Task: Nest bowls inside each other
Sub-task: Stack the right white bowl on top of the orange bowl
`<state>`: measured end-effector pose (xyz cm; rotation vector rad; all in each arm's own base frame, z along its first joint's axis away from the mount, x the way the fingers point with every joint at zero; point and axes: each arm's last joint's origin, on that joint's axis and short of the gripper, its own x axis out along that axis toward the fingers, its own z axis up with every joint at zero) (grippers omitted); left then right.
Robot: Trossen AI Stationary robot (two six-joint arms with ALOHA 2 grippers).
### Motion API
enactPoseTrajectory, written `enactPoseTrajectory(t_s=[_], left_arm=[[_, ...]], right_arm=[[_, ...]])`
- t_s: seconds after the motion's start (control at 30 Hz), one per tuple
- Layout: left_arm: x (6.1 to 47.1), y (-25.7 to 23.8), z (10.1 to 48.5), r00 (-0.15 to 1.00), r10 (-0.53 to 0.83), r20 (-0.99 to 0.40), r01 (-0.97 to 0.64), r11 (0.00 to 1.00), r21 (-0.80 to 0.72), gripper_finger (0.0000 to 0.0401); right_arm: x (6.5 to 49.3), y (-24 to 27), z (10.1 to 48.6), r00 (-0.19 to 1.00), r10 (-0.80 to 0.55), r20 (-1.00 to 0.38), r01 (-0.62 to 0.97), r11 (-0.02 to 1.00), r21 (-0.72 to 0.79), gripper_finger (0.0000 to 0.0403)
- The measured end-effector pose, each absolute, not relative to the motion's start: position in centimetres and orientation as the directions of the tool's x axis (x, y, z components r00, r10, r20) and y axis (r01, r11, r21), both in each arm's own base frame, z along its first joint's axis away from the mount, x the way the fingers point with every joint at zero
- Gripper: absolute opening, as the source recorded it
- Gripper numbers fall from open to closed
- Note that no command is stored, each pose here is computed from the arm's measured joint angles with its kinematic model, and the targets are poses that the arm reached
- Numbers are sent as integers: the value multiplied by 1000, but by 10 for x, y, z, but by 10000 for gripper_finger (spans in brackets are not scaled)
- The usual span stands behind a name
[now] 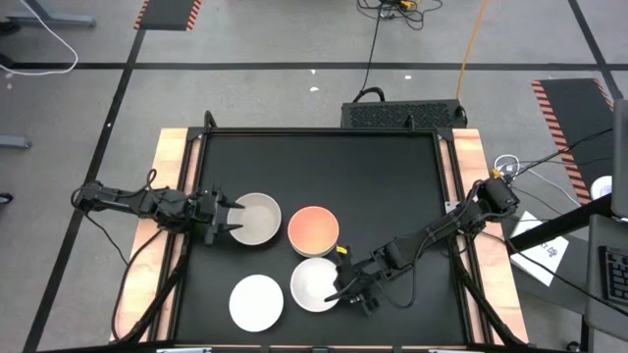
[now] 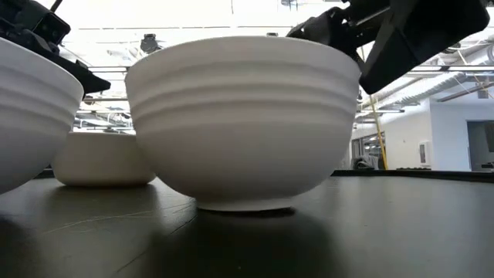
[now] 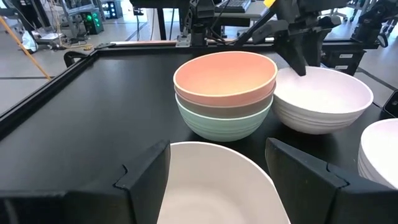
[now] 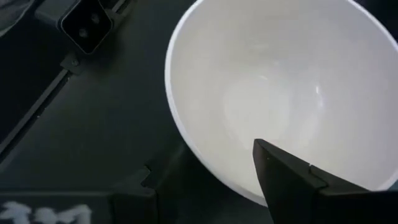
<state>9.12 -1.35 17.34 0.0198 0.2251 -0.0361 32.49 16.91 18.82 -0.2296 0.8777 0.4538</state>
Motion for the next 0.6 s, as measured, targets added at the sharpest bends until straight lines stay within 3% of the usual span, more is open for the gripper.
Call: enactPoseTrajectory(t_s=[0.6], left_arm=[[91, -13, 173, 974, -33, -223, 39, 999, 24, 266]], right_arm=[[327, 178, 180, 554, 307, -774, -553, 830, -67, 139]])
